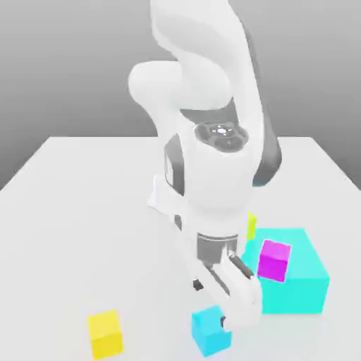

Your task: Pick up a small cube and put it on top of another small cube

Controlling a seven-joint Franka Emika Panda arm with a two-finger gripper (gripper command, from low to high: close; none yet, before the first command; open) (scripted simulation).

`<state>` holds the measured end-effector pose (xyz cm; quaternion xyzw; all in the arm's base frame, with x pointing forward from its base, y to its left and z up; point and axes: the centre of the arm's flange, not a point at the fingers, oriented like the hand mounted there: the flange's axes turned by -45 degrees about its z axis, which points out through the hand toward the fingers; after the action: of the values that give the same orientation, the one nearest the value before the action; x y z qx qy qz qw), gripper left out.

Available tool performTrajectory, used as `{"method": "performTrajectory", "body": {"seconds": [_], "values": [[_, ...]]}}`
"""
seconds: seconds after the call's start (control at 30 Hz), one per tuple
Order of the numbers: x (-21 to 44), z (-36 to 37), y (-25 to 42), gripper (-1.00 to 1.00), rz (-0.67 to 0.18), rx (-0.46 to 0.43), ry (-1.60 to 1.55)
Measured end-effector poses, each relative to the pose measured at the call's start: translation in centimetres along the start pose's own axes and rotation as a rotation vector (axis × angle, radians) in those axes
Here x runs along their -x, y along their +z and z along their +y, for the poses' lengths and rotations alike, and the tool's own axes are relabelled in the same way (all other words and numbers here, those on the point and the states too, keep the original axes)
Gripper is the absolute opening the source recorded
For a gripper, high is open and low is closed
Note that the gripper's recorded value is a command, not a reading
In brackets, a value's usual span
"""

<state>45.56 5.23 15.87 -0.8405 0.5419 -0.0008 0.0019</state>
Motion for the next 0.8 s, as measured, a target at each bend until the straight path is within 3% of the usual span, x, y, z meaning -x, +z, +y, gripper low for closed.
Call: {"method": "performTrajectory", "body": {"seconds": [0.03, 0.07, 0.3, 0.8], "values": [[0.0, 0.1, 1.3, 0.0, -0.001, 0.001, 0.001], [0.1, 0.1, 2.3, -1.0, 0.0, 0.002, 0.0], [0.1, 0.1, 2.4, -1.0, 0.0, 0.0, 0.001], [5.3, 3.6, -10.6, -1.0, 0.056, 0.048, -0.254]]}}
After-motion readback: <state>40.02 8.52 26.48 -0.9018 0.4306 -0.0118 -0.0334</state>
